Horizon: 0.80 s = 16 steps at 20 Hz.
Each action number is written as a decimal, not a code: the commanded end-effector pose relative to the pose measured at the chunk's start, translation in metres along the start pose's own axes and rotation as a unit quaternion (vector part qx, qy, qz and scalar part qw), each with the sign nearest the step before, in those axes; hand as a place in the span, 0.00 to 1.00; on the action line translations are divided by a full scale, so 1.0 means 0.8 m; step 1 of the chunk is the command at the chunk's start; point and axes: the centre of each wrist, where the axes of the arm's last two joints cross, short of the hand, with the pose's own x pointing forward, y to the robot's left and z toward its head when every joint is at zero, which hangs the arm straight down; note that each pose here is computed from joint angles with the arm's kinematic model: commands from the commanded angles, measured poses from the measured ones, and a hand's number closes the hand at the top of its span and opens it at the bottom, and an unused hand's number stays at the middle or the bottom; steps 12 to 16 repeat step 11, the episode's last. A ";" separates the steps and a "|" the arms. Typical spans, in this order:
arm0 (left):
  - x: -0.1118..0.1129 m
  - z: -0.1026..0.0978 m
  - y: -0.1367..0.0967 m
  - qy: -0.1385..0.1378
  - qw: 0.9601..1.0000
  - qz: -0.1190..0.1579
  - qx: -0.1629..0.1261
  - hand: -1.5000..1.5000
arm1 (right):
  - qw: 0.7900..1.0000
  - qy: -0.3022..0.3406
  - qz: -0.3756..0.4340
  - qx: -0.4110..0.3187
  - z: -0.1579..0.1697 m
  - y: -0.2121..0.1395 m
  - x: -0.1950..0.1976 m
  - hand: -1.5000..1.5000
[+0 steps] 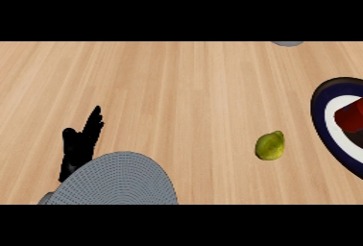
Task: Pick the can from the placemat and place it in the plate
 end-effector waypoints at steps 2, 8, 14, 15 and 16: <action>0.012 -0.005 0.008 -0.007 1.000 0.006 -0.002 0.50 | 1.000 -0.023 -0.018 -0.007 0.015 -0.001 -0.009 0.00; 0.012 -0.006 -0.015 0.001 1.000 0.000 -0.007 0.50 | 1.000 -0.015 -0.020 -0.018 0.026 0.000 -0.015 0.00; 0.005 -0.007 0.004 -0.001 1.000 -0.004 0.006 0.50 | 1.000 -0.014 0.008 -0.021 0.037 -0.024 -0.011 0.00; 0.005 -0.007 0.004 -0.001 1.000 -0.004 0.006 0.50 | 1.000 -0.014 0.008 -0.021 0.037 -0.024 -0.011 0.00; 0.005 -0.007 0.004 -0.001 1.000 -0.004 0.006 0.50 | 1.000 -0.014 0.008 -0.021 0.037 -0.024 -0.011 0.00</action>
